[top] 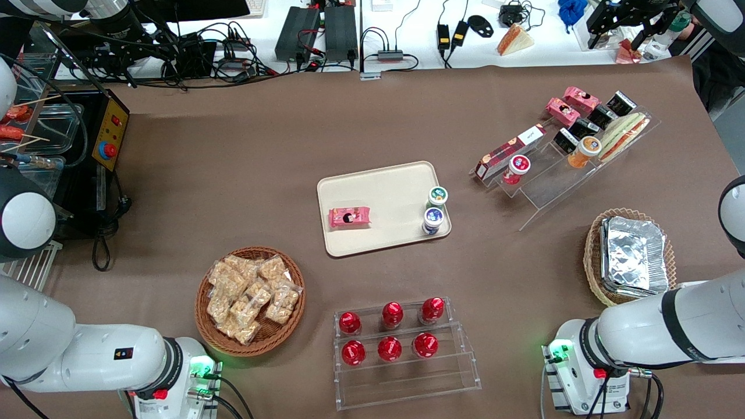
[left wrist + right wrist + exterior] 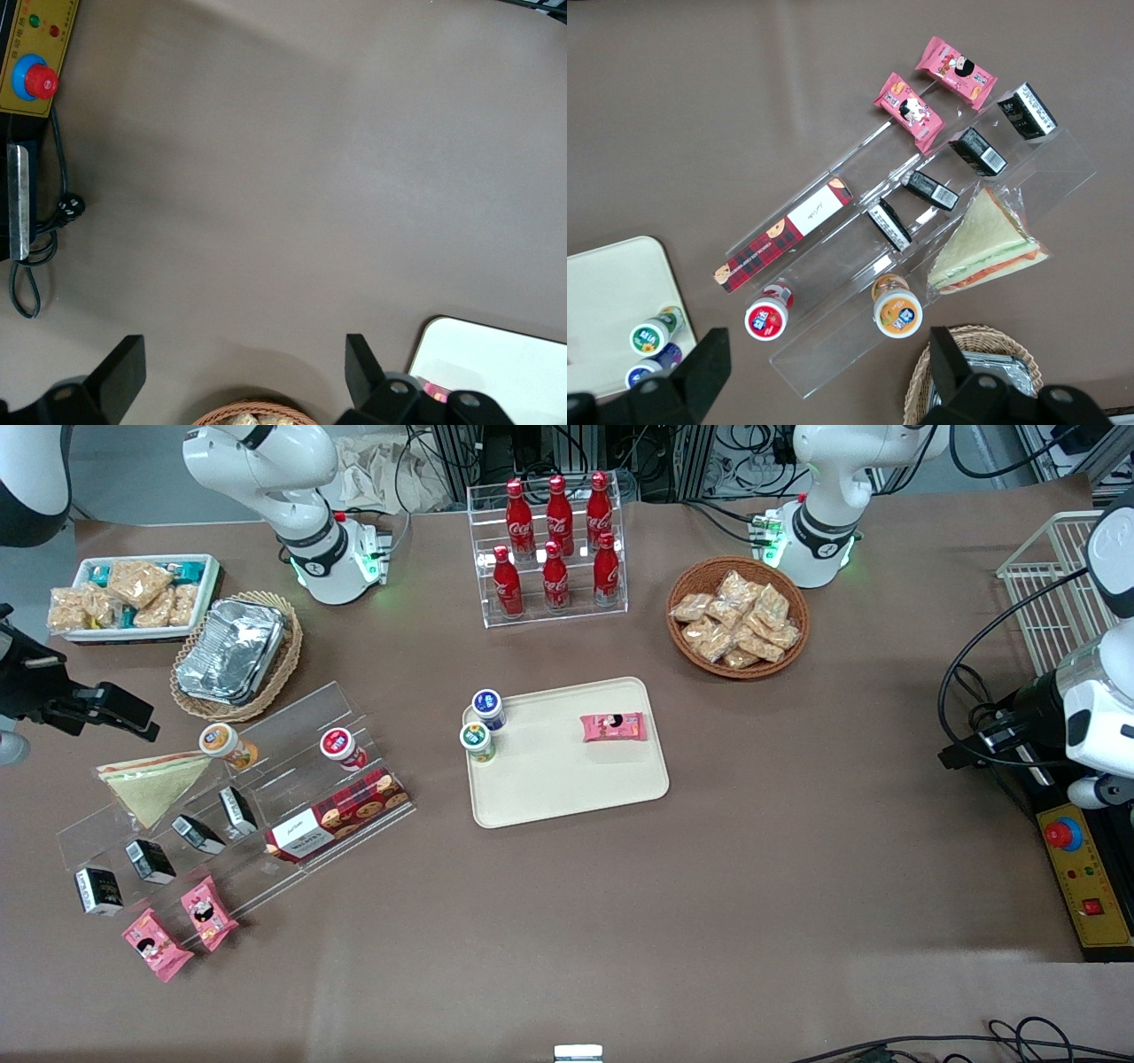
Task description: Place sandwich on tray
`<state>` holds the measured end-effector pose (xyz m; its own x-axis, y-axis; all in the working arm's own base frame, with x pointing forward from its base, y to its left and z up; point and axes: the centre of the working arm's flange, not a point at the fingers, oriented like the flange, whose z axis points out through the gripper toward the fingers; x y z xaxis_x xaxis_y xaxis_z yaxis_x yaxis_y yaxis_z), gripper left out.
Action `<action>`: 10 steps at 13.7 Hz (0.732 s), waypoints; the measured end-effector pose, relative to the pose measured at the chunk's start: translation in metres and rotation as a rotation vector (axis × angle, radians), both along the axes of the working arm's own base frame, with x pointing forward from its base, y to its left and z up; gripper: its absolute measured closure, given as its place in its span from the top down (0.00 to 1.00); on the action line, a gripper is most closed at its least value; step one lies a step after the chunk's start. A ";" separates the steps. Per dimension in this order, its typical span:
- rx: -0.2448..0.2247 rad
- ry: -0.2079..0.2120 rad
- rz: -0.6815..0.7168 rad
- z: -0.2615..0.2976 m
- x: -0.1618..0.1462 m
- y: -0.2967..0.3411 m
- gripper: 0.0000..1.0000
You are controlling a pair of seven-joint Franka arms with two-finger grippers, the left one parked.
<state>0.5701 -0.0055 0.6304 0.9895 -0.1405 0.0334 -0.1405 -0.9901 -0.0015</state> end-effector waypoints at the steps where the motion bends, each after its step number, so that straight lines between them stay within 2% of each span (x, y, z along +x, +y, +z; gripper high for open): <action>1: 0.000 -0.001 0.000 0.000 0.000 0.000 1.00; 4: 0.001 -0.002 -0.002 -0.003 0.002 0.000 1.00; 6: 0.028 0.002 -0.020 -0.007 0.005 -0.006 1.00; 10: 0.041 0.007 -0.109 -0.016 0.008 -0.055 1.00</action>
<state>0.5777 -0.0602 0.6148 0.9684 -0.2488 0.0184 -0.2479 -0.9679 -0.0406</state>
